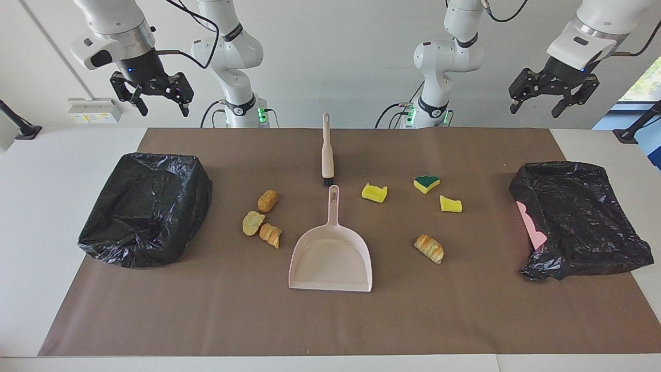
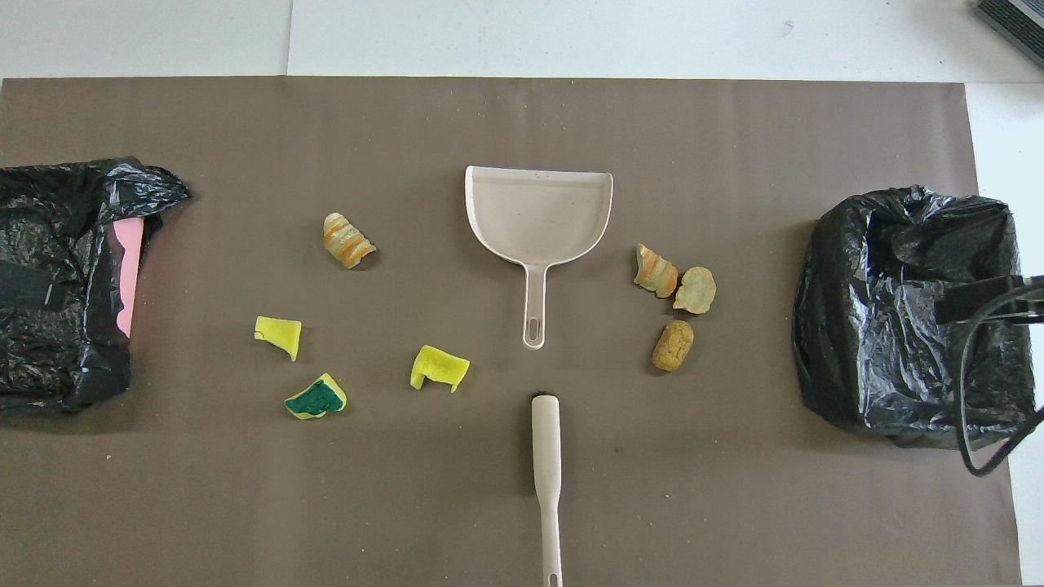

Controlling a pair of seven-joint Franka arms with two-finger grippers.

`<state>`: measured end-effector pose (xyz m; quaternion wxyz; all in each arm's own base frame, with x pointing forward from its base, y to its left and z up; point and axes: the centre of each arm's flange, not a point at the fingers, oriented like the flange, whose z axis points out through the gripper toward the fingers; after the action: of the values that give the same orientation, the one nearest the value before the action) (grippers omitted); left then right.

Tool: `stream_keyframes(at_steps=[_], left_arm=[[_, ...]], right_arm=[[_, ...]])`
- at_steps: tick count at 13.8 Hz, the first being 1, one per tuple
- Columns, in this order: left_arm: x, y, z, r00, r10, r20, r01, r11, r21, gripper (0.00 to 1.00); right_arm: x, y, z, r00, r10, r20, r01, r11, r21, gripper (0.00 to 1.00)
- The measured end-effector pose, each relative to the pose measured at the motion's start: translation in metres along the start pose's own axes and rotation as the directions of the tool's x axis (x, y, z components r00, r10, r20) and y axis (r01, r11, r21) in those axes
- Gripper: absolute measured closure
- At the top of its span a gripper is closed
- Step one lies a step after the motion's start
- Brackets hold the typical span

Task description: Sweep and dump trash in bin

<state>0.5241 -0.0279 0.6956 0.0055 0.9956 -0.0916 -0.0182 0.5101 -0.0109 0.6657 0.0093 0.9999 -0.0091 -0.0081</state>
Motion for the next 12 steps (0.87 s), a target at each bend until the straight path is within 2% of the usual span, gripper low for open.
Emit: stream_keyframes(at_steps=[12], left_arm=[[-0.0068, -0.0036, -0.0062, 1.0, -0.009, -0.006, 0.009, 1.0, 0.0, 0.0]], right_arm=[[-0.0011, 0.0, 0.0028, 1.0, 0.0, 0.006, 0.0, 1.0, 0.0, 0.0]])
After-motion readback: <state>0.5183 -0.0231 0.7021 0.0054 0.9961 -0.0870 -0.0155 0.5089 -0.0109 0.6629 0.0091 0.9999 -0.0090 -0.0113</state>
